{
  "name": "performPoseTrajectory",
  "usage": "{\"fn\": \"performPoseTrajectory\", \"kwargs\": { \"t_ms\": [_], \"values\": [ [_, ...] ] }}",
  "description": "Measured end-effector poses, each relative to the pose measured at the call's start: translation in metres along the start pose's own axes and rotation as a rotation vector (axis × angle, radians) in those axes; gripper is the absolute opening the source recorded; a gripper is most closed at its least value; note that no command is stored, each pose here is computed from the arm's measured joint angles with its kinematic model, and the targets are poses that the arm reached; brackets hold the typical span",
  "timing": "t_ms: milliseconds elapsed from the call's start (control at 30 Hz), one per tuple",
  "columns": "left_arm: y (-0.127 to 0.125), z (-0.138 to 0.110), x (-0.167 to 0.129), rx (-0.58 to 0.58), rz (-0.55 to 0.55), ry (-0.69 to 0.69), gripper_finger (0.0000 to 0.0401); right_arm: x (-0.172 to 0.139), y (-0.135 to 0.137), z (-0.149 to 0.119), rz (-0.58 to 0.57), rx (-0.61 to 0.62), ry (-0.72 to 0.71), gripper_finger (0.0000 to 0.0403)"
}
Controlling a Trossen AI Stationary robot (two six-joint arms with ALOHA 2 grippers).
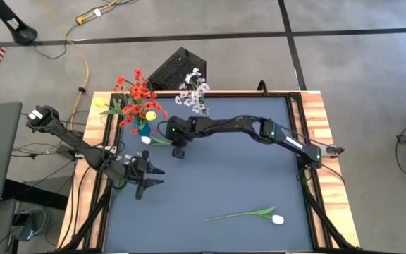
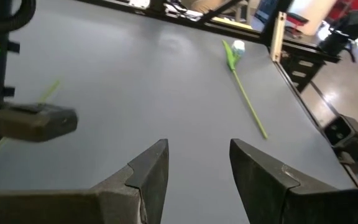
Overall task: Sort flowers into vase by color
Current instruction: Put the top white tulip into the transparent vase
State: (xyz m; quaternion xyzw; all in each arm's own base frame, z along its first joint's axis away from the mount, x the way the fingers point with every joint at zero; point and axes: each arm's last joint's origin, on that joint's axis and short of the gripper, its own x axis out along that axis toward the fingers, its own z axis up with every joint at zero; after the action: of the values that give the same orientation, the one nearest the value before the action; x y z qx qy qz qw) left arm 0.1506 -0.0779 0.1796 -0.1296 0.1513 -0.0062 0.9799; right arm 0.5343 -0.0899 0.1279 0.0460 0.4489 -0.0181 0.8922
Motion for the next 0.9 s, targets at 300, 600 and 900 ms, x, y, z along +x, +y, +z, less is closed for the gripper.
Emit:
{"fn": "performPoseTrajectory", "kwargs": {
  "t_ms": [300,600,900],
  "values": [
    [0.000,0.005,-0.008,-0.032,-0.074,0.002,0.0159,-0.021,0.030,-0.010,0.036,-0.055,0.065,0.0017],
    [0.000,0.007,-0.011,0.003,-0.087,-0.014,0.0159,-0.063,0.061,-0.083,0.079,0.012,-0.240,0.0017],
    [-0.004,0.017,-0.011,0.065,-0.114,-0.113,0.0159,-0.124,0.081,-0.139,0.037,0.072,-0.868,0.0016]
  ]
}}
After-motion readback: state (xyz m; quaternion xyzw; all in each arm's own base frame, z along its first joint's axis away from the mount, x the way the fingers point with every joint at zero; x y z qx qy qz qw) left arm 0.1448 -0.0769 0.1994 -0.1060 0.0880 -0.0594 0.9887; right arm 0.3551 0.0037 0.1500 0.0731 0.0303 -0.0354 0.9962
